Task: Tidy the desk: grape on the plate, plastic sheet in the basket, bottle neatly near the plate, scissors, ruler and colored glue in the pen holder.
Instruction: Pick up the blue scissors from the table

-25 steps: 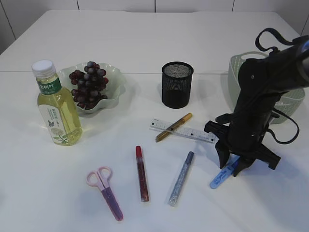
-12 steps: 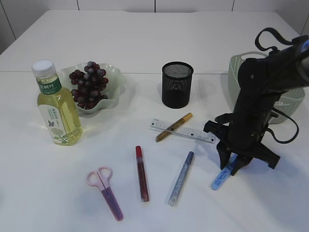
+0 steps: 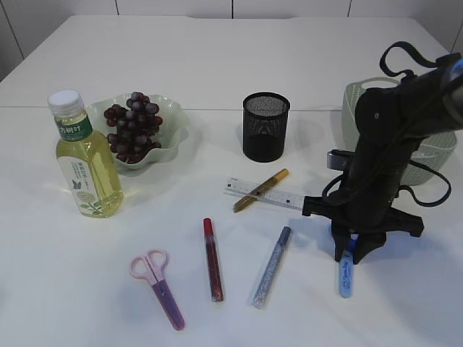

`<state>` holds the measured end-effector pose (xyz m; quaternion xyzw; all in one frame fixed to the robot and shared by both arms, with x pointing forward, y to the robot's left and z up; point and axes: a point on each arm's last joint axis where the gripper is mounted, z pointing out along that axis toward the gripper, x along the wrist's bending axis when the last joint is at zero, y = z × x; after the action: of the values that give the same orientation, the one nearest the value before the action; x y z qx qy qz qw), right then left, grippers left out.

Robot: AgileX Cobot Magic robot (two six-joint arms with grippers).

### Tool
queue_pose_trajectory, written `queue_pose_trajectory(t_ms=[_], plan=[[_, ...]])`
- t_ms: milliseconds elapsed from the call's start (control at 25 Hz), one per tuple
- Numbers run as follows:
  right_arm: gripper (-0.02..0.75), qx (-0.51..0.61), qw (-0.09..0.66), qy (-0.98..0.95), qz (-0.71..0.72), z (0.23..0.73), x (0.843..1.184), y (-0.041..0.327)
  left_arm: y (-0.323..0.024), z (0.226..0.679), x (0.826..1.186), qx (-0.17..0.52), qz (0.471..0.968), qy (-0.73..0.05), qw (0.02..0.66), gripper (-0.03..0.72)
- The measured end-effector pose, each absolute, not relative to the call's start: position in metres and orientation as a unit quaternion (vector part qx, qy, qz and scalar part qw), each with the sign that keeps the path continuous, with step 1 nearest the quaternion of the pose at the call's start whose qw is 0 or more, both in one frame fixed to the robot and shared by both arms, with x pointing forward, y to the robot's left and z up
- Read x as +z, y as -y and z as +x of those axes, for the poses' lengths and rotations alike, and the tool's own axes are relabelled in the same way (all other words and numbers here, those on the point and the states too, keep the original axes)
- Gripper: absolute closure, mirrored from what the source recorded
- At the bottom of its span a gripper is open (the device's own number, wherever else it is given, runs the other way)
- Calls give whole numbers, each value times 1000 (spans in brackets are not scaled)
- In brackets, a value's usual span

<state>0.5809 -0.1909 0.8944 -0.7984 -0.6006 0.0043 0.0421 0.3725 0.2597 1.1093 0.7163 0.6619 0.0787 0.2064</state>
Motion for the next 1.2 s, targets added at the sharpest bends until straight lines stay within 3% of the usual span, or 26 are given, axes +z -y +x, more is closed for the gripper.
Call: queue_pose_trajectory(t_ms=[560, 1200], plan=[[540, 15, 51, 786, -616, 577, 895, 193, -260, 373, 1109, 79, 716, -662, 206, 146], [540, 13, 47, 822, -567, 576, 899, 194, -260, 373, 1109, 79, 716, -662, 206, 146]])
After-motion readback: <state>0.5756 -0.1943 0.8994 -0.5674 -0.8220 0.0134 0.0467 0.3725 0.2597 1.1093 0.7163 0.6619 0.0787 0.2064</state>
